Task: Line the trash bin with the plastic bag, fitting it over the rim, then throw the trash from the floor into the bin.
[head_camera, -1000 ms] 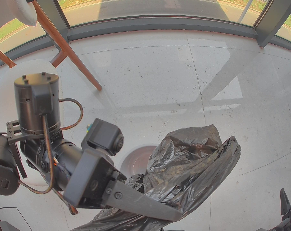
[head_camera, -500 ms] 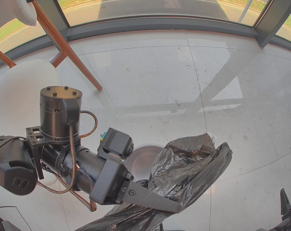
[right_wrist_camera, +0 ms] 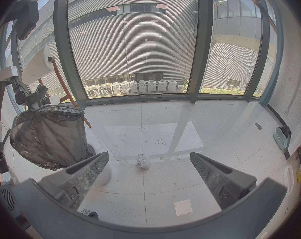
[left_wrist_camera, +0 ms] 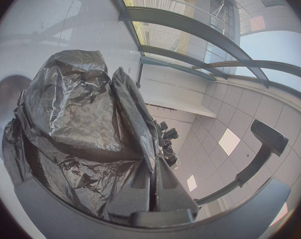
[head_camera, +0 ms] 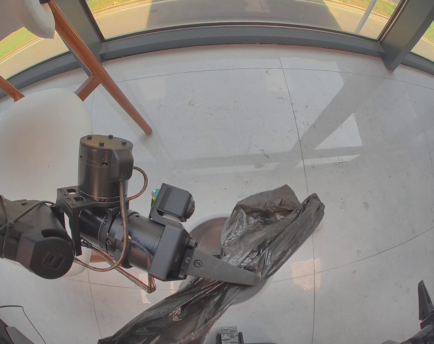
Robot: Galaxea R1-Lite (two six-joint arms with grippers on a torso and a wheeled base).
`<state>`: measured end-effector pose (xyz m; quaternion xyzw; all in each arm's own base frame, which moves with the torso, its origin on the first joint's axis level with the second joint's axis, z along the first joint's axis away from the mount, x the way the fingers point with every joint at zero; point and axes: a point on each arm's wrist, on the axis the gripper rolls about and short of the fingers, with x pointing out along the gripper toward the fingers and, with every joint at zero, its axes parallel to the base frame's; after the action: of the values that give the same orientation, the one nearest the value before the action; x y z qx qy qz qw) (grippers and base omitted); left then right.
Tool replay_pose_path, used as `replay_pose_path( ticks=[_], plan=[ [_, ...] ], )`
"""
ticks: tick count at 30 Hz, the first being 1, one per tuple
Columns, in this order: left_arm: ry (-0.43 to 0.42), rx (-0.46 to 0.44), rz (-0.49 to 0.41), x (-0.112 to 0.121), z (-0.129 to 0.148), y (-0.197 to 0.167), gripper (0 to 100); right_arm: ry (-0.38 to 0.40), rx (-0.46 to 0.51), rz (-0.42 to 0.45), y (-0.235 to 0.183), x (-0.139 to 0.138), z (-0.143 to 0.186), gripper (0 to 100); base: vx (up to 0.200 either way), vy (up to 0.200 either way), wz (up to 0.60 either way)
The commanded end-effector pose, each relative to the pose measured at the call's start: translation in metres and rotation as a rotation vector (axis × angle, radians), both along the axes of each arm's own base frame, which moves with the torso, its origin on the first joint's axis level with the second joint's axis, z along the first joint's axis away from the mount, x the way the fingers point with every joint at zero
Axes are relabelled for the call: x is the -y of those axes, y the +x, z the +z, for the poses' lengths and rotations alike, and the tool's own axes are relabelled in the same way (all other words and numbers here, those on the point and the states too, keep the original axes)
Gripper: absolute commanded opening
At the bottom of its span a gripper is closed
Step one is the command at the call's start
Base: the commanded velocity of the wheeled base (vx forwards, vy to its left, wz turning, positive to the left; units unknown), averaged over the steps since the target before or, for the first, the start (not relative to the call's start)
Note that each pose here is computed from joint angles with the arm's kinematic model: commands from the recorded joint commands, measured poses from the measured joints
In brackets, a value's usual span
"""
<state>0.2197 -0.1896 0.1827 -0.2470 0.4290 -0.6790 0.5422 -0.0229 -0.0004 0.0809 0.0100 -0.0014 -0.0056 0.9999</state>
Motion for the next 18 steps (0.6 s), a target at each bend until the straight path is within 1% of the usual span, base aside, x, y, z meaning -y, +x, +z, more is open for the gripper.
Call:
replay_pose_path(
  ticks=[1, 4, 6, 9, 10, 11, 13, 18],
  plan=[
    [-0.001, 0.007, 0.023, 0.000, -0.011, 0.011, 0, -0.002, -0.004, 0.001, 0.000, 0.000, -0.005, 100, 0.000, 0.000, 0.00],
    [-0.009, 0.022, 0.028, 0.000, -0.010, 0.010, 0, 0.000, -0.004, 0.001, 0.000, 0.000, -0.005, 100, 0.000, 0.000, 0.00],
    [0.004, 0.028, 0.063, -0.001, -0.011, 0.008, 0, -0.002, -0.004, 0.001, 0.000, 0.000, -0.005, 100, 0.000, 0.000, 0.00],
    [0.041, 0.025, 0.121, -0.002, -0.018, 0.005, 0, -0.005, -0.009, 0.001, 0.000, 0.000, -0.006, 100, 0.000, 0.000, 0.00],
    [0.046, 0.024, 0.127, -0.002, -0.020, 0.004, 0, -0.005, -0.010, 0.001, 0.000, 0.000, -0.006, 100, 0.000, 0.000, 0.00],
    [0.066, 0.029, 0.161, -0.001, -0.024, 0.002, 0, -0.006, -0.011, 0.001, 0.000, 0.000, -0.006, 100, 0.000, 0.000, 0.00],
    [0.074, 0.032, 0.189, -0.002, -0.027, 0.002, 0, -0.005, -0.009, -0.001, 0.000, 0.000, -0.006, 100, 0.000, 0.000, 0.00],
    [0.057, 0.052, 0.204, -0.007, -0.032, -0.001, 0, -0.006, -0.007, -0.001, 0.000, 0.000, -0.005, 100, 0.000, 0.000, 0.00]
  ],
)
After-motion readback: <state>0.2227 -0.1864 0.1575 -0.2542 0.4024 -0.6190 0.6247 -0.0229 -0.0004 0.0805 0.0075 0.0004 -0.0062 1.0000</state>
